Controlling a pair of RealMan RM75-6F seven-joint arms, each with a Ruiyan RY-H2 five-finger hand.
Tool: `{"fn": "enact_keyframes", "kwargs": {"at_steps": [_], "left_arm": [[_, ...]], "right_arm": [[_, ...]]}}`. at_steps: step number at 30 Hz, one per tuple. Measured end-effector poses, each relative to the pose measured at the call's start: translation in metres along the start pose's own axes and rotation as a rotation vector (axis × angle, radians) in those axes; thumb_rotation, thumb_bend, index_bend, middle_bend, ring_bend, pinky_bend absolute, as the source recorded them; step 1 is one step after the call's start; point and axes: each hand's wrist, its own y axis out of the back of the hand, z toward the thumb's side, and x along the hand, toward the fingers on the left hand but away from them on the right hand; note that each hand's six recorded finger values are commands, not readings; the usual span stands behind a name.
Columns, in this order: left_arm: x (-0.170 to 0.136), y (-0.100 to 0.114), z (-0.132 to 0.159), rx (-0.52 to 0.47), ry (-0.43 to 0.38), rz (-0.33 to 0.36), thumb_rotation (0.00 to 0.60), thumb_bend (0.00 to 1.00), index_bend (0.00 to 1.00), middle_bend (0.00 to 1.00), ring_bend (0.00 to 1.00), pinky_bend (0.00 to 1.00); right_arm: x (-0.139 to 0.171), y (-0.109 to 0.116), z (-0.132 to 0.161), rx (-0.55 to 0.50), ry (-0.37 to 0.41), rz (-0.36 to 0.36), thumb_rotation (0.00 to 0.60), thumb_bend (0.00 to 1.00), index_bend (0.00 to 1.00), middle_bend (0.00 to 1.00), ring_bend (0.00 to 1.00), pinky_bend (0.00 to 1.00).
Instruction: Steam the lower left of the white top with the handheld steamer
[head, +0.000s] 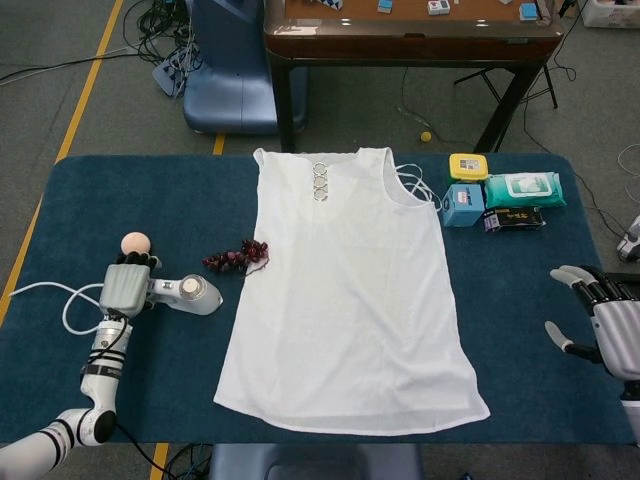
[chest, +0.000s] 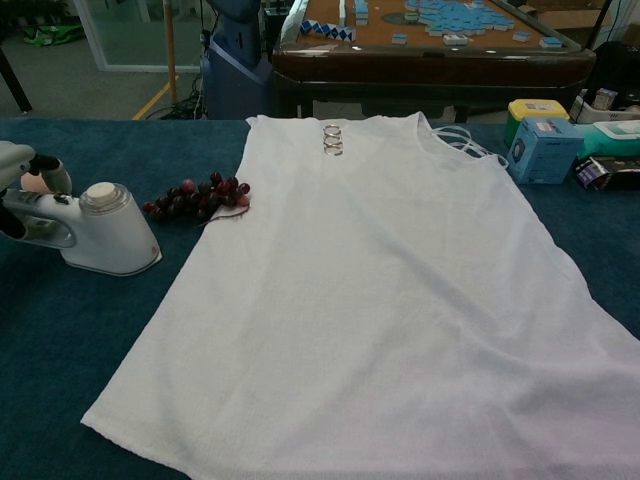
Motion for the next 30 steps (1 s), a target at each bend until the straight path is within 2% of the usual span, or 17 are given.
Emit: {"fn": "enact_keyframes", "kwargs": {"at_steps": [8,17,24,30], "left_arm": [[0.005,-0.001,0.012,-0.001,-0.024,0.017,0.6,0.2,0.43,0.4,0.3,0.22],[0.008,0.0,0.017,0.005,-0.049,0.052,0.6,0.22,0.51,0.51,0.41,0.3],[0.011,-0.004,0.018,0.015,-0.06,0.062,0.6,0.26,0.56,0.58,0.48,0.36],[0.013,-0.012,0.022,0.038,-0.077,0.048,0.6,0.27,0.6,0.61,0.5,0.37]], "right_arm": [[0.003,-0.001,-0.003,-0.002,-0.012,0.005,0.6,0.29,0.22,0.22,0.15,0.22],[0.004,-0.003,-0.004,-0.002,-0.021,0.014,0.6,0.29,0.22,0.22,0.15,0.22],[0.004,-0.002,-0.003,0.0,-0.021,0.016,0.6,0.29,0.22,0.22,0.15,0.22],[0.006,-0.002,-0.004,-0.001,-0.026,0.018,0.6,0.29,0.22,0.22,0.15,0.22]]}}
